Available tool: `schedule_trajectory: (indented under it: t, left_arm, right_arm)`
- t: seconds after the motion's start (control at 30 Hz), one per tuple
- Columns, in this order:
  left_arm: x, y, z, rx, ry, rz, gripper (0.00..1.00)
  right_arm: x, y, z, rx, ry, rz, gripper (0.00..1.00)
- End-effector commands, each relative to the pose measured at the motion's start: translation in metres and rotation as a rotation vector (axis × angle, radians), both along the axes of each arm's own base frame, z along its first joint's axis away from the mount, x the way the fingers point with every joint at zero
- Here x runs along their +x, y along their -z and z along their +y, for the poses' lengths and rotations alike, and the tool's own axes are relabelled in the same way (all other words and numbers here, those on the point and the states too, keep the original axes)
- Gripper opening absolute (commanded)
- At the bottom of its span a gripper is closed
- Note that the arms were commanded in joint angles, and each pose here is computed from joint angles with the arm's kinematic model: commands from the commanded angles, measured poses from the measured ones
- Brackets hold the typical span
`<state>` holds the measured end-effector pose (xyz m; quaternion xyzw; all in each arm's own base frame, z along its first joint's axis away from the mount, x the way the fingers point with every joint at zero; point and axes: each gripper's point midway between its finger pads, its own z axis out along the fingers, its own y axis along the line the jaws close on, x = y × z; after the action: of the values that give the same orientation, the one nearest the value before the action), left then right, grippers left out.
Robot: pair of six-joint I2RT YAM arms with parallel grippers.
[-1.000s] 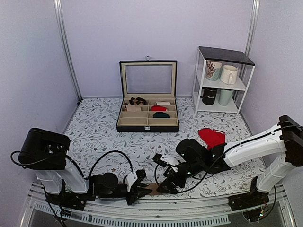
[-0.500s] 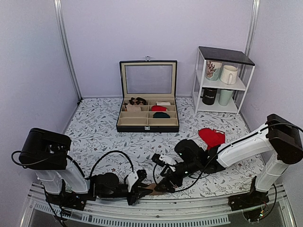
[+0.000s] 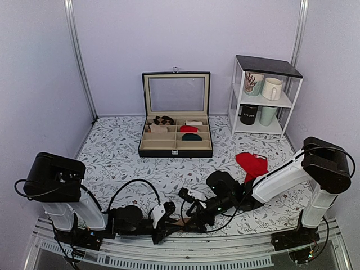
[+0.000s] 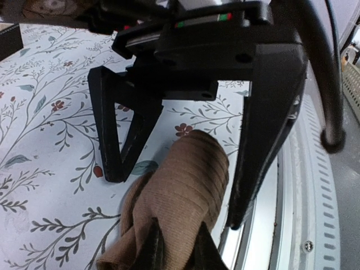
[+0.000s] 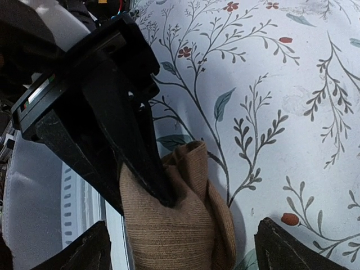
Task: Roll the socks
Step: Roll a pair of socks at the center of the board.
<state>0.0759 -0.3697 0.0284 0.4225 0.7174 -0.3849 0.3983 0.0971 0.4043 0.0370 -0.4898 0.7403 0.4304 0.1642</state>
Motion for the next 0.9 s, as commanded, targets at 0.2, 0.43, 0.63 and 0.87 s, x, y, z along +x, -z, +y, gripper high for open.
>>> schedule_trajectory:
  t: [0.2, 0.43, 0.63, 0.87]
  left_arm:
    - [-0.018, 0.084, 0.052, 0.350, 0.039, 0.096, 0.00]
    - [-0.018, 0.085, 0.050, 0.351, 0.046, 0.094, 0.00]
    - [-0.018, 0.084, 0.050, 0.350, 0.044, 0.093, 0.00]
    - [-0.011, 0.069, 0.047, 0.320, 0.024, 0.057, 0.30]
  right_arm:
    - [-0.027, 0.027, -0.016, -0.085, -0.033, 0.108, 0.66]
    - [-0.028, 0.032, -0.021, -0.107, -0.018, 0.120, 0.52]
    - [-0.026, 0.039, -0.009, -0.119, -0.030, 0.143, 0.26]
    - [-0.014, 0.040, -0.014, -0.164, 0.037, 0.132, 0.03]
